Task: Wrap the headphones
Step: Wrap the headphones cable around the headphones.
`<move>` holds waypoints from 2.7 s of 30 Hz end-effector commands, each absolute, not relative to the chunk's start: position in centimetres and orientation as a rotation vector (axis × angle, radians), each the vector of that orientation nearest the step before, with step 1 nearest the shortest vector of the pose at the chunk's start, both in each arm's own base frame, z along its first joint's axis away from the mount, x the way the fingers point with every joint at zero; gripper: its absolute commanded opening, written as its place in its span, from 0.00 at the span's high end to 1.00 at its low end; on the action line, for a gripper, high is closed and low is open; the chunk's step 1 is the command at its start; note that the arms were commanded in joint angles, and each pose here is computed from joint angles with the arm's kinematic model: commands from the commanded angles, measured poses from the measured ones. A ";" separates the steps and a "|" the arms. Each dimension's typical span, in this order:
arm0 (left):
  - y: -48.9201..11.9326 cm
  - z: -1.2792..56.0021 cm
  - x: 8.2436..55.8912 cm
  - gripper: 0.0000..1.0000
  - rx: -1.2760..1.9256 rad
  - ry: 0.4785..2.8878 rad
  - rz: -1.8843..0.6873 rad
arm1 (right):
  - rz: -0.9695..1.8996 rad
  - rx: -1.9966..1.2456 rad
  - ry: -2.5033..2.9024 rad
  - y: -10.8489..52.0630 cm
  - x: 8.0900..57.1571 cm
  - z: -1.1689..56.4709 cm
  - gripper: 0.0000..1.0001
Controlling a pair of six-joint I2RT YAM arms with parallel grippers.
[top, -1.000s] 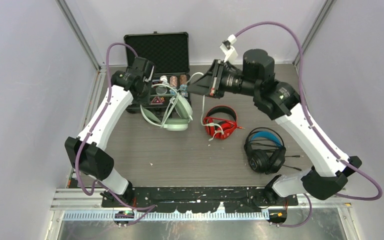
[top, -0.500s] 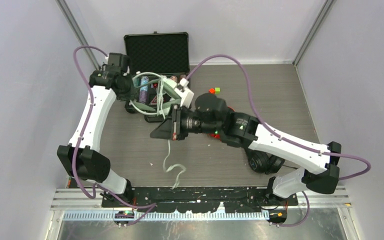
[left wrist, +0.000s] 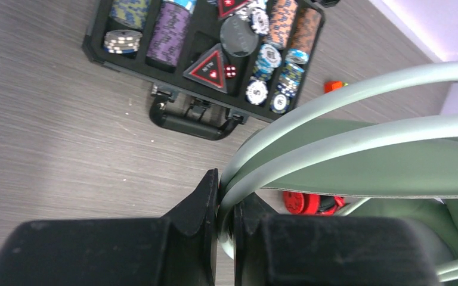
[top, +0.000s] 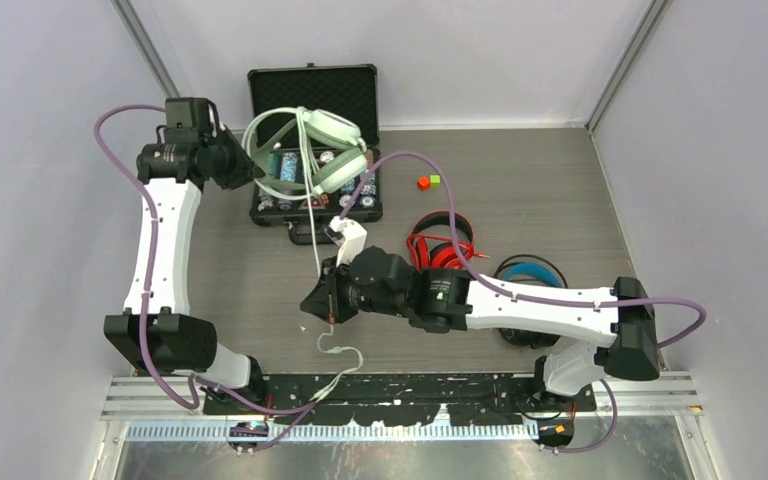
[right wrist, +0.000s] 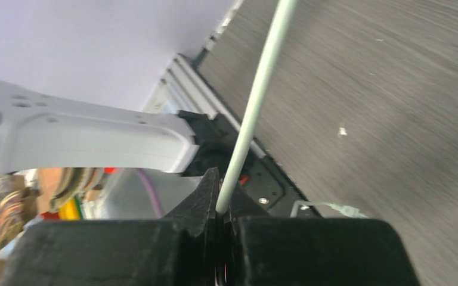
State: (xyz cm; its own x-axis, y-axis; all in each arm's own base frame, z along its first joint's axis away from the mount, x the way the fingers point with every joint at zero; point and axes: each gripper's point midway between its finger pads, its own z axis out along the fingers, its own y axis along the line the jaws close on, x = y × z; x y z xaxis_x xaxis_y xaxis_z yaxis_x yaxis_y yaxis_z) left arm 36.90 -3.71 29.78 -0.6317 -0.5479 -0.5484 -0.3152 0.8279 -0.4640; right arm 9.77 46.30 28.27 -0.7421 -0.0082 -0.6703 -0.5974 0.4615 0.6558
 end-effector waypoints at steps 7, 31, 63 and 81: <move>-5.6 40.2 37.7 1.00 -0.568 1.967 -0.728 | 1.113 -0.522 2.026 43.9 11.1 23.5 0.99; -10.6 48.5 31.0 1.00 -0.357 1.770 -1.108 | 0.866 -0.548 1.714 41.4 16.8 21.0 0.92; -11.6 48.7 30.0 1.00 -0.277 1.787 -1.076 | 1.085 -0.568 1.689 45.1 18.3 9.2 0.56; -11.7 49.6 29.4 1.00 -0.246 1.767 -1.051 | 0.841 -0.581 1.329 41.1 23.8 18.2 0.38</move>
